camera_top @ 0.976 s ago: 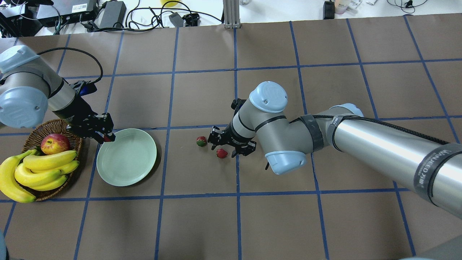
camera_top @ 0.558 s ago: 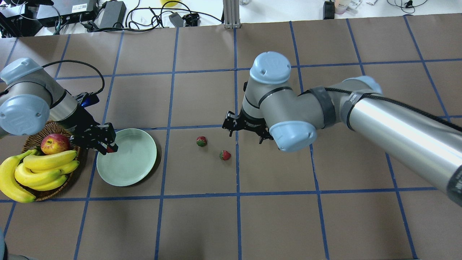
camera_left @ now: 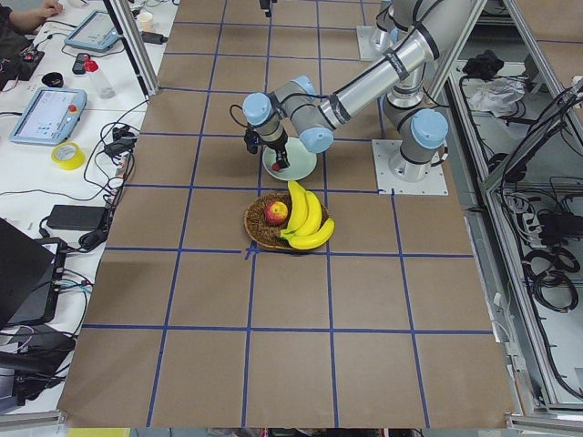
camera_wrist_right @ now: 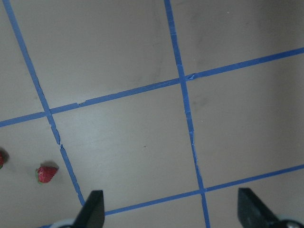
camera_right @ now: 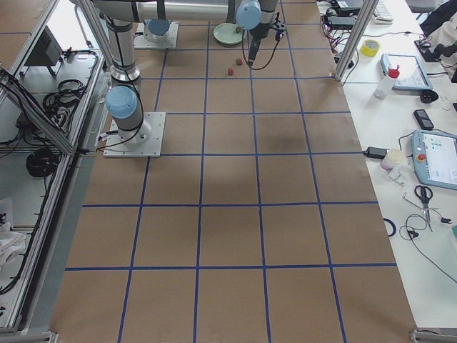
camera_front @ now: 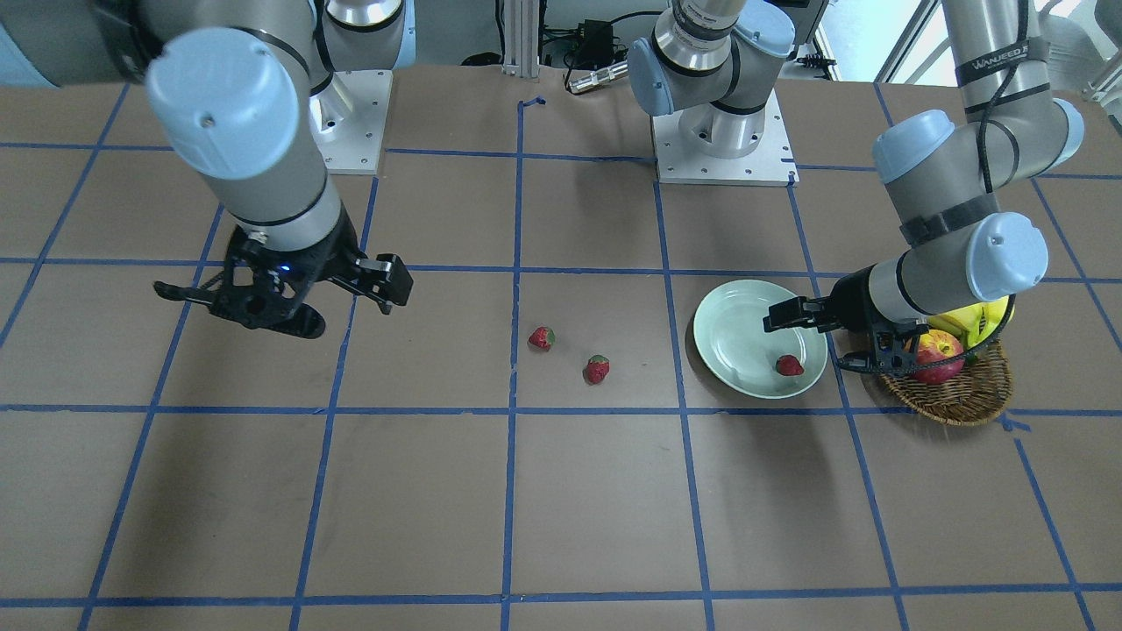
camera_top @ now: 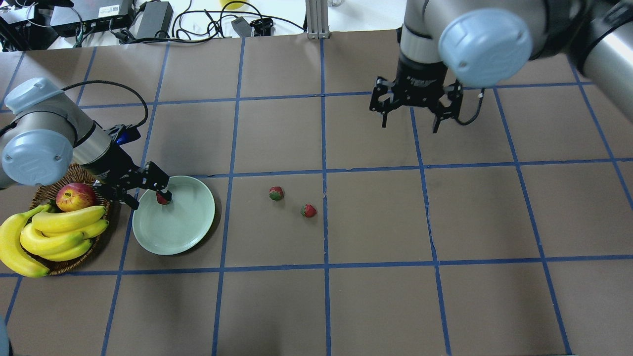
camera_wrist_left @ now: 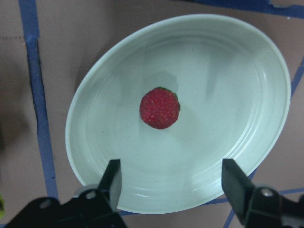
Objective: Collect all strawberries into plate
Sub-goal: 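Drop the strawberry on the plate with the left gripper while the right releases its own, then grasp the next strawberry with the left gripper and drop it on the plate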
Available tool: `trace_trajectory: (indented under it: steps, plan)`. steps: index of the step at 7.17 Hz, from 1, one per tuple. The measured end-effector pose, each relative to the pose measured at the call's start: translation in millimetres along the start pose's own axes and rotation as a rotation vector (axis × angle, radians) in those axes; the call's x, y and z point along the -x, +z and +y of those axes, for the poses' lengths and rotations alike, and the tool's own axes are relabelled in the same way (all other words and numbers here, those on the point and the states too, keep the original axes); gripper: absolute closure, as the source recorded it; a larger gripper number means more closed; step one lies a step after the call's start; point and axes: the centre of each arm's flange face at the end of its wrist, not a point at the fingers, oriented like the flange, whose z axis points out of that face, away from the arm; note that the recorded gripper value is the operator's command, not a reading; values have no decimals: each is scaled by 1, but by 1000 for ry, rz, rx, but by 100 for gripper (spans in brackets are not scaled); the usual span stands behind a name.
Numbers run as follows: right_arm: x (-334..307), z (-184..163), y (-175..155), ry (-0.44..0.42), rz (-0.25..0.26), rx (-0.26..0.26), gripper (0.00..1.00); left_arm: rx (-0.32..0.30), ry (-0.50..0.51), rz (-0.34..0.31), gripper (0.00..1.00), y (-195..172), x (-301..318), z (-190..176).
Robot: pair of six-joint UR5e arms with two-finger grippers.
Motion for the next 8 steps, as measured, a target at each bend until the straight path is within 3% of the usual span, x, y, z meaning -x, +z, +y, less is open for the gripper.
trace_trajectory:
  steps: [2, 5, 6, 8]
  plan:
    - [-14, 13, -62, -37, -30, -126, 0, -52, 44, -55, 0, -18, -72, -9]
    - [-19, 10, -52, -81, -72, -264, 0, -175, 159, -103, 0, -1, -174, -12]
    - [-21, 21, -49, -90, -77, -279, 0, -218, 209, -103, 0, 19, -196, -9]
    - [-29, 47, -48, -100, -57, -226, 0, -269, 269, -68, 3, 67, -214, 0]
